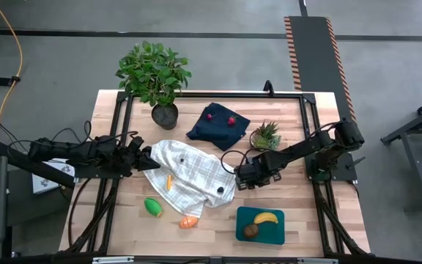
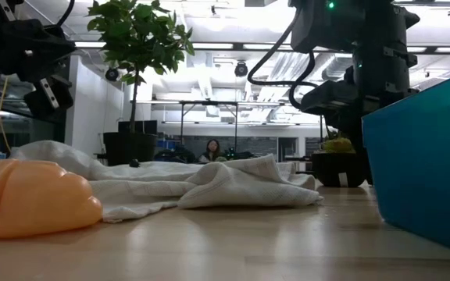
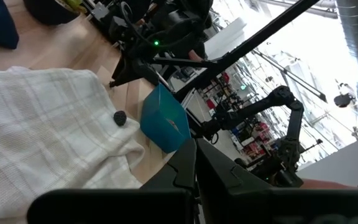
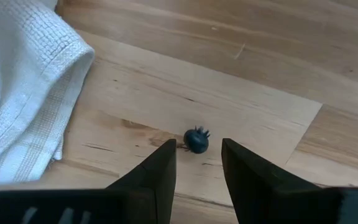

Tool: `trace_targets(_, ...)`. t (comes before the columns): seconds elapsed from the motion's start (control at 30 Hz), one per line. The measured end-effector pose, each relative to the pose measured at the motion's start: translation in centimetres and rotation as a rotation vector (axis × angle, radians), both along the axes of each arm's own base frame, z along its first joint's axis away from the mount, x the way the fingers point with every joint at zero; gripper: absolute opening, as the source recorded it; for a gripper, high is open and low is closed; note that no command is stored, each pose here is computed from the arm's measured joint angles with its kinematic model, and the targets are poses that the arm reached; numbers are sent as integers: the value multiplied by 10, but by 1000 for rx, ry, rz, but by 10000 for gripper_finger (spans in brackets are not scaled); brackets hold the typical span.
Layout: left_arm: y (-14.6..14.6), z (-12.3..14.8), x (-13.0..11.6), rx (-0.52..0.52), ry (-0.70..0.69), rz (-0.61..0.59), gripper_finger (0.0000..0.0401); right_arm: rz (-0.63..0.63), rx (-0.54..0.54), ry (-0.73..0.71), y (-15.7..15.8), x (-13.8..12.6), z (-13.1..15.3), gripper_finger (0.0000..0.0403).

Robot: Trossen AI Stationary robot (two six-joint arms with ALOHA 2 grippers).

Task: Pick and placing Produce into tupperware
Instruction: Put the right blueberry into the bin

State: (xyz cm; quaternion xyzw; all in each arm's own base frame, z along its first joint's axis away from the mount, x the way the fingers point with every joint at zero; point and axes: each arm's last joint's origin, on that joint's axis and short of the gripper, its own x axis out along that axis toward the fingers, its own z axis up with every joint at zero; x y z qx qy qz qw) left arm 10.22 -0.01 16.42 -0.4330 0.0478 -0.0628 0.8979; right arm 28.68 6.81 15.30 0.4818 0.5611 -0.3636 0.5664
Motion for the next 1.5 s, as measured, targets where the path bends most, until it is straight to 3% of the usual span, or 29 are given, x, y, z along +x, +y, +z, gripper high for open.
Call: trace_targets(1.5,0,0,0,-9,0,-11,1,12,13,21,1,5,-13,115)
